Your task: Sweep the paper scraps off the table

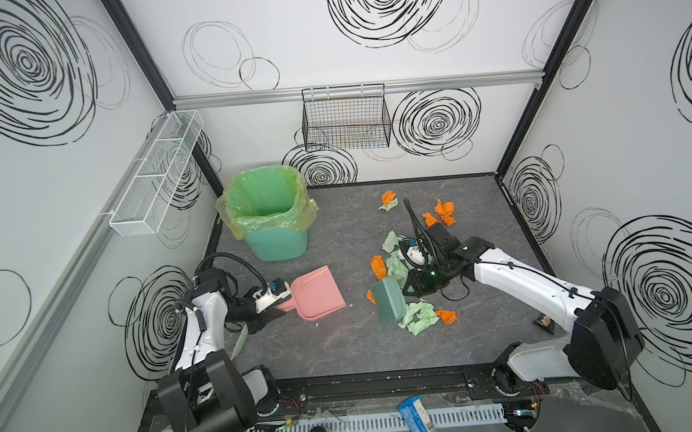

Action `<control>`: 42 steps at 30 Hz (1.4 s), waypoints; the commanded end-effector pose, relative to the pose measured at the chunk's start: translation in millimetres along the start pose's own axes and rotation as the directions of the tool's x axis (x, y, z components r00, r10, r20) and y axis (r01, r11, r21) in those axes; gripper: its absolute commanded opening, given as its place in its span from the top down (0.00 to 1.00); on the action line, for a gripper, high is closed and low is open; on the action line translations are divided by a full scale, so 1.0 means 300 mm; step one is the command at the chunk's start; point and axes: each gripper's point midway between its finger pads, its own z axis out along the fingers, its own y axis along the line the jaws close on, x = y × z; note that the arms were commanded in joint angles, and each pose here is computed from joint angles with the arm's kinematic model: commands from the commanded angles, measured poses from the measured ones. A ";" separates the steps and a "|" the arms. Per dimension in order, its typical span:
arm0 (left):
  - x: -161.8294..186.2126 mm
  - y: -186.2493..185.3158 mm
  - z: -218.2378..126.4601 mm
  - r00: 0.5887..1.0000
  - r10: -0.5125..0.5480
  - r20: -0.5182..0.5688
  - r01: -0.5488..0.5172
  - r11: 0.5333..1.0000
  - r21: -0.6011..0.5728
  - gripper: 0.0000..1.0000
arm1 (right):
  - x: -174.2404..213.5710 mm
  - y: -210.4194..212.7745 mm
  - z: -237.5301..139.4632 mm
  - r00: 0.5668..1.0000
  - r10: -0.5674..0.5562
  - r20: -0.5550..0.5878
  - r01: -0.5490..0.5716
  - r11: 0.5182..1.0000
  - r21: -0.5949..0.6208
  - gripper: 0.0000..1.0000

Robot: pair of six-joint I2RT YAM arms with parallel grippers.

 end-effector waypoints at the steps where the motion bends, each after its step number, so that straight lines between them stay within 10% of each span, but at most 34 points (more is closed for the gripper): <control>1: -0.004 -0.033 0.003 1.000 -0.019 0.021 0.018 1.000 0.017 1.00 | -0.090 -0.074 -0.062 0.995 -0.014 0.095 0.000 0.989 0.146 1.00; 8: 0.010 -0.036 0.012 1.000 -0.015 0.016 0.014 1.000 0.015 1.00 | -0.245 -0.045 -0.255 0.966 -0.059 0.253 0.019 0.987 0.158 1.00; 16: -0.021 -0.033 0.009 0.999 -0.024 0.044 0.022 0.999 0.045 1.00 | -0.543 -0.018 -0.537 0.789 -0.324 0.522 0.096 0.904 0.416 1.00; 21: -0.018 -0.043 0.007 0.999 -0.014 0.036 0.013 0.999 0.034 1.00 | -0.685 -0.148 -0.494 0.718 -0.533 0.449 0.125 0.732 0.670 1.00; 33: -0.009 -0.074 0.021 0.999 -0.022 0.042 0.020 0.999 0.046 1.00 | -0.971 -0.403 -0.393 0.665 -0.746 -0.045 0.173 0.095 0.980 1.00; 42: -0.013 -0.070 0.030 0.997 -0.031 0.064 0.027 0.998 0.059 1.00 | -1.109 -0.518 -0.156 0.682 -0.679 -0.272 0.353 -0.021 0.935 1.00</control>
